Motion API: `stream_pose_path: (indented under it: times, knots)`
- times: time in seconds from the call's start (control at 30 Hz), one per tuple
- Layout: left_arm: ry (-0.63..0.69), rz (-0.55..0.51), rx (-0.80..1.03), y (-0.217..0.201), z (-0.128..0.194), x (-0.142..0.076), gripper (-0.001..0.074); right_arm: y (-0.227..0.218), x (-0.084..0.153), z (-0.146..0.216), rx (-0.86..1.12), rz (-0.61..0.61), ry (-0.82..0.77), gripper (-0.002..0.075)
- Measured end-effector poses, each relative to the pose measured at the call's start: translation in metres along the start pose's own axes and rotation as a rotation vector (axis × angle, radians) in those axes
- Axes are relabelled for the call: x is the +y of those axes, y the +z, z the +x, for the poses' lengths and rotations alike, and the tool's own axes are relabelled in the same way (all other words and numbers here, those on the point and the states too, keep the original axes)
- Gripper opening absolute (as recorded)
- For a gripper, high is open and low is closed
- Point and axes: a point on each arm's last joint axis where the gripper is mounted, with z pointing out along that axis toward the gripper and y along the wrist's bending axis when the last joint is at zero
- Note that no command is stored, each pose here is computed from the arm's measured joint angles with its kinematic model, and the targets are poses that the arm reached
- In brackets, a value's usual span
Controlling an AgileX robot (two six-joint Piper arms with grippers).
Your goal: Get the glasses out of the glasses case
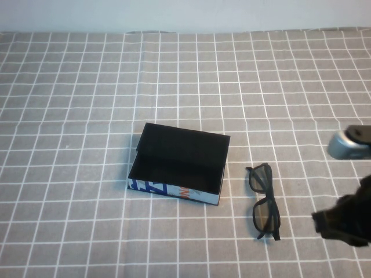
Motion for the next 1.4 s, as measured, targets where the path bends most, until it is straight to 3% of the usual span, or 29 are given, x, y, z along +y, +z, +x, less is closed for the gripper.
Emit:
stream_pose_path:
  times: [0.33,0.53,0.67,0.77,0.97,1.4]
  knots:
    - [0.000,0.000,0.000,0.000,0.000,0.000,-0.0004,-0.004,-0.016,0.025,-0.145,0.020,-0.165,-0.0017]
    - [0.002,-0.001,0.000,0.000,0.000,0.000,-0.0004,-0.002,-0.059,0.047,-0.518,0.087,-0.096,-0.0017]
    - [0.002,-0.001,0.000,0.000,0.000,0.000,-0.0004,-0.003,-0.090,0.081,-0.840,0.170,0.003,-0.0018]
    - [0.004,-0.001,0.000,0.000,0.000,0.000,-0.0004,0.005,-0.101,0.110,-0.953,0.212,0.031,-0.0018]
    - [0.004,-0.001,0.000,0.000,0.000,0.000,-0.0004,0.013,-0.106,0.141,-1.042,0.227,0.029,-0.0018]
    - [0.004,-0.001,0.000,0.000,0.000,0.000,-0.0004,0.020,-0.106,0.154,-0.969,0.230,0.021,-0.0018]
